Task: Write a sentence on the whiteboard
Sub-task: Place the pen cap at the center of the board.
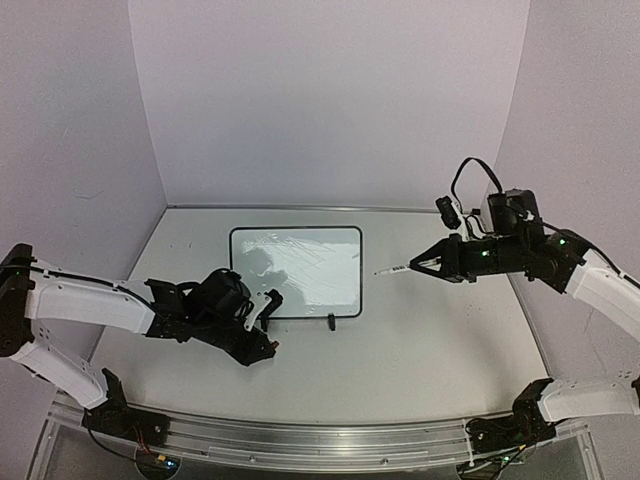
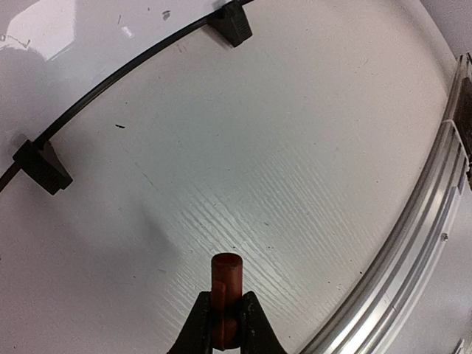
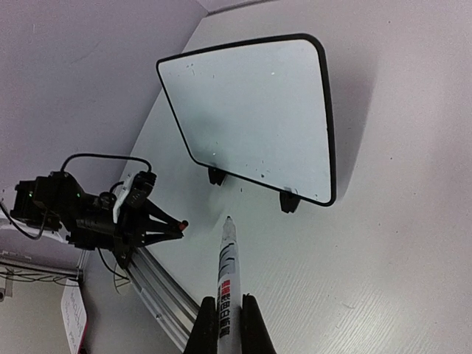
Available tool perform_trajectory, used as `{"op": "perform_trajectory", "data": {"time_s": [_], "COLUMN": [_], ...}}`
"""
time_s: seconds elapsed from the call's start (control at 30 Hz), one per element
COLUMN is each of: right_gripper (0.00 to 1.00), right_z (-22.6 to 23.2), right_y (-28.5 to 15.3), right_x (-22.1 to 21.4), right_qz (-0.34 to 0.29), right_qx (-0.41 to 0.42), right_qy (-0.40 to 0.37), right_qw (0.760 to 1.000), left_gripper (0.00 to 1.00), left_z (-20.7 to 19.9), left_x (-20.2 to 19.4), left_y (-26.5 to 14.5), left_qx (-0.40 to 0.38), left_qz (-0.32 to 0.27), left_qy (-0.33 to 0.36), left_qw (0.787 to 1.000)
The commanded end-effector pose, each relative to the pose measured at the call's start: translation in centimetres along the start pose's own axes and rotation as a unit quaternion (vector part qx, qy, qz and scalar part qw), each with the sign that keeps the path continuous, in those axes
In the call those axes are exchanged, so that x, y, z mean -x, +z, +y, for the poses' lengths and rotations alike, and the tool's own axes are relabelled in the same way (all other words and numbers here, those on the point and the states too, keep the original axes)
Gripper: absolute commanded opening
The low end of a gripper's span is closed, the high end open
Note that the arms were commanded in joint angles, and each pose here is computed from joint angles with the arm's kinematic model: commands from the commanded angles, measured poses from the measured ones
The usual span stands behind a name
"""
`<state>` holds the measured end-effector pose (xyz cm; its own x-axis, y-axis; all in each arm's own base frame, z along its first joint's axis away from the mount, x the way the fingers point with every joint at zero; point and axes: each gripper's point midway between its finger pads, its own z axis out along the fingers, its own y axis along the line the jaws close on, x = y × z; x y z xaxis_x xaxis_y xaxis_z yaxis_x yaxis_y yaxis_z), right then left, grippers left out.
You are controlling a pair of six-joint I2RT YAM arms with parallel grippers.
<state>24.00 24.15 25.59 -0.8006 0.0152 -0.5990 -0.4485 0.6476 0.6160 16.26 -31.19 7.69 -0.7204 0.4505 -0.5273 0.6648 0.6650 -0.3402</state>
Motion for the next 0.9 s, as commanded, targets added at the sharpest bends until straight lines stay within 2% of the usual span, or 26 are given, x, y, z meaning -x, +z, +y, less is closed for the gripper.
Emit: {"op": "perform_trajectory", "data": {"time_s": [0.0, 0.27, 0.5, 0.87], "right_gripper": [0.0, 0.0, 0.0, 0.0], "right_z": [0.0, -0.7, -1.3, -1.3], "right_y": [-0.9, -0.7, -0.4, -0.9], "right_x": [2.1, 1.2, 0.7, 0.7], "right_qz": [-0.064, -0.061, -0.058, -0.068], "right_qx": [-0.01, -0.016, -0.02, -0.022], "right_qy": [0.007, 0.012, 0.014, 0.01], "right_qw": [0.998, 0.998, 0.998, 0.997], "left_gripper": [0.04, 0.07, 0.17, 0.56], "left_z": [0.3, -0.3, -0.4, -0.3], "left_x": [0.7, -0.3, -0.7, 0.4], "left_y": [1.7, 3.8, 4.6, 3.0], "left_qx": [0.033, 0.04, 0.036, 0.057], "left_qz": [-0.006, 0.031, 0.047, 0.037], "left_qy": [0.005, 0.025, 0.019, 0.013], "left_qw": [0.999, 0.998, 0.998, 0.998]}}
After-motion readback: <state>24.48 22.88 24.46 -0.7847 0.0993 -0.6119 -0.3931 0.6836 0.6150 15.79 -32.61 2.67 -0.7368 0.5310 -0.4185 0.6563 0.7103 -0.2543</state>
